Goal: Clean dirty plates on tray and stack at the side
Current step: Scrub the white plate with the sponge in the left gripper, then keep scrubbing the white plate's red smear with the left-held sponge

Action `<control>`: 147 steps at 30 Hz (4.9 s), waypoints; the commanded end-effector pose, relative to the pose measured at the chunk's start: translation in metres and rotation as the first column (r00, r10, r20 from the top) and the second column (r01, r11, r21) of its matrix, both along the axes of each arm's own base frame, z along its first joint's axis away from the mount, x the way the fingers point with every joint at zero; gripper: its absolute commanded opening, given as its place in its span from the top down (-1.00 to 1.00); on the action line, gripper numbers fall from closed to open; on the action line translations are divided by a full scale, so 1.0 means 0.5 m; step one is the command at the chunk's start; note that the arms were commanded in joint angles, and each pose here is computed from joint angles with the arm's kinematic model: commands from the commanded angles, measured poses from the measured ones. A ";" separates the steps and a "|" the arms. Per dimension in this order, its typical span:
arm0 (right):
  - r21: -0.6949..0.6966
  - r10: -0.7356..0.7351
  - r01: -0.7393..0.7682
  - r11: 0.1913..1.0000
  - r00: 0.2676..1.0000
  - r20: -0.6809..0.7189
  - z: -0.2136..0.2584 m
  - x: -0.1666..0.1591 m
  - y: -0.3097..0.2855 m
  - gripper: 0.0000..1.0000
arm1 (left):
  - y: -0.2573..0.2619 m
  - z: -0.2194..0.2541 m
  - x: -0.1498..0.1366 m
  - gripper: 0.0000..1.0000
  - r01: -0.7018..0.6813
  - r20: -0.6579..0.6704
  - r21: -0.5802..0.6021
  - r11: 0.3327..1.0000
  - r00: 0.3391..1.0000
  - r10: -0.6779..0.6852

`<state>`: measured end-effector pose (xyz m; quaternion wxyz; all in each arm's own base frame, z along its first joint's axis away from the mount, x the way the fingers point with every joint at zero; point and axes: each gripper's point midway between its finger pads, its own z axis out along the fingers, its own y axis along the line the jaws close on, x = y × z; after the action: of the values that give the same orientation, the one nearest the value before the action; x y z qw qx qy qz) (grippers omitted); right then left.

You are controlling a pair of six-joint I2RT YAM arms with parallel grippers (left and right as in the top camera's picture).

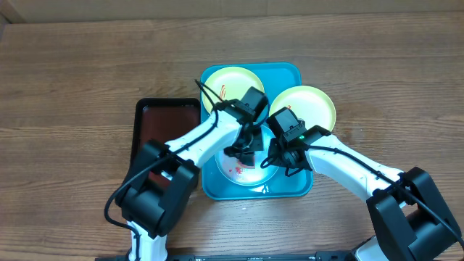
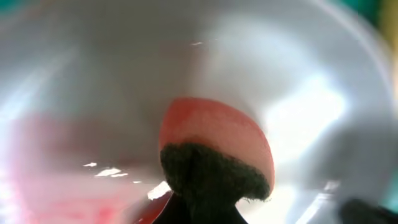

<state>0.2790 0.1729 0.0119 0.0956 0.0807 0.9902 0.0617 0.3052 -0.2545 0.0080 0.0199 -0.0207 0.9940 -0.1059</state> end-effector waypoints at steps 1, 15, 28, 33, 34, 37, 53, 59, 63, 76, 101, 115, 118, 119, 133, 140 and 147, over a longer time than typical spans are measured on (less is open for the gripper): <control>-0.034 -0.001 0.000 0.999 0.999 -0.034 -0.031 -0.014 -0.015 0.92 | -0.015 -0.033 -0.038 0.92 0.003 -0.070 -0.009 1.000 0.998 -0.004; -0.034 -0.005 0.004 0.999 0.999 -0.035 -0.031 -0.014 -0.015 0.92 | 0.133 -0.035 -0.050 0.92 -0.145 -0.155 0.210 0.967 0.971 0.180; -0.032 -0.005 0.003 0.999 0.999 -0.040 -0.031 -0.016 -0.014 0.92 | 0.143 -0.028 0.054 0.92 -0.226 0.070 0.206 0.952 0.974 0.216; -0.032 -0.005 0.003 0.999 0.999 -0.040 -0.031 -0.016 -0.014 0.92 | 0.067 -0.025 0.041 0.91 -0.192 -0.020 0.028 0.981 0.981 0.193; -0.032 -0.005 0.003 0.999 0.999 -0.040 -0.031 -0.016 -0.014 0.92 | 0.052 -0.026 0.036 0.92 -0.181 -0.036 -0.001 0.983 0.983 0.181; -0.032 -0.008 0.007 0.999 0.999 -0.040 -0.031 -0.016 -0.014 0.92 | 0.013 -0.030 0.011 0.91 -0.142 -0.077 -0.048 0.989 0.987 0.138; -0.026 -0.067 0.066 0.997 0.997 -0.047 -0.031 -0.017 -0.017 0.92 | 0.038 -0.047 -0.061 0.92 -0.070 -0.163 0.070 0.995 0.983 0.081; -0.092 -0.240 0.229 0.969 0.962 -0.130 -0.033 -0.052 -0.058 0.92 | 0.028 -0.033 -0.064 0.92 -0.063 -0.179 0.037 0.997 0.981 0.069; -0.099 -0.242 0.230 0.968 0.961 -0.137 -0.034 -0.056 -0.061 0.93 | 0.042 -0.036 -0.061 0.92 -0.060 -0.153 0.085 0.995 0.986 0.072; -0.097 -0.239 0.228 0.969 0.964 -0.118 -0.033 -0.048 -0.060 0.92 | 0.196 -0.029 0.040 0.92 -0.197 0.128 0.398 0.896 0.979 0.158; -0.098 -0.235 0.224 0.970 0.965 -0.119 -0.033 -0.049 -0.060 0.92 | -0.039 -0.024 -0.031 0.91 -0.037 -0.103 -0.098 0.994 0.994 0.027; -0.098 -0.235 0.224 0.970 0.965 -0.118 -0.033 -0.048 -0.060 0.92 | 0.236 -0.022 0.030 0.91 -0.161 0.045 0.419 0.894 0.987 0.157; -0.097 -0.235 0.224 0.970 0.965 -0.118 -0.033 -0.048 -0.060 0.92 | 0.232 -0.022 0.032 0.91 -0.136 0.041 0.411 0.901 0.990 0.131; -0.097 -0.235 0.224 0.970 0.965 -0.118 -0.033 -0.048 -0.060 0.92 | 0.226 -0.024 0.030 0.91 -0.131 0.033 0.399 0.908 0.991 0.128; -0.098 -0.233 0.223 0.970 0.965 -0.118 -0.033 -0.048 -0.060 0.92 | -0.015 -0.043 0.008 0.92 0.063 -0.039 -0.235 0.970 0.996 -0.074; -0.098 -0.232 0.221 0.970 0.966 -0.118 -0.033 -0.048 -0.060 0.92 | -0.038 -0.045 -0.029 0.92 0.046 -0.112 -0.338 0.940 0.990 -0.089; -0.098 -0.231 0.221 0.970 0.966 -0.119 -0.033 -0.048 -0.060 0.92 | 0.006 -0.059 -0.076 0.92 0.014 -0.223 -0.250 0.968 0.972 -0.072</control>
<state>0.2618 0.1599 0.0108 0.0502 0.1794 0.9815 0.0434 0.2890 -0.2691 0.0045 -0.0656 -0.0047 0.9599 -0.2724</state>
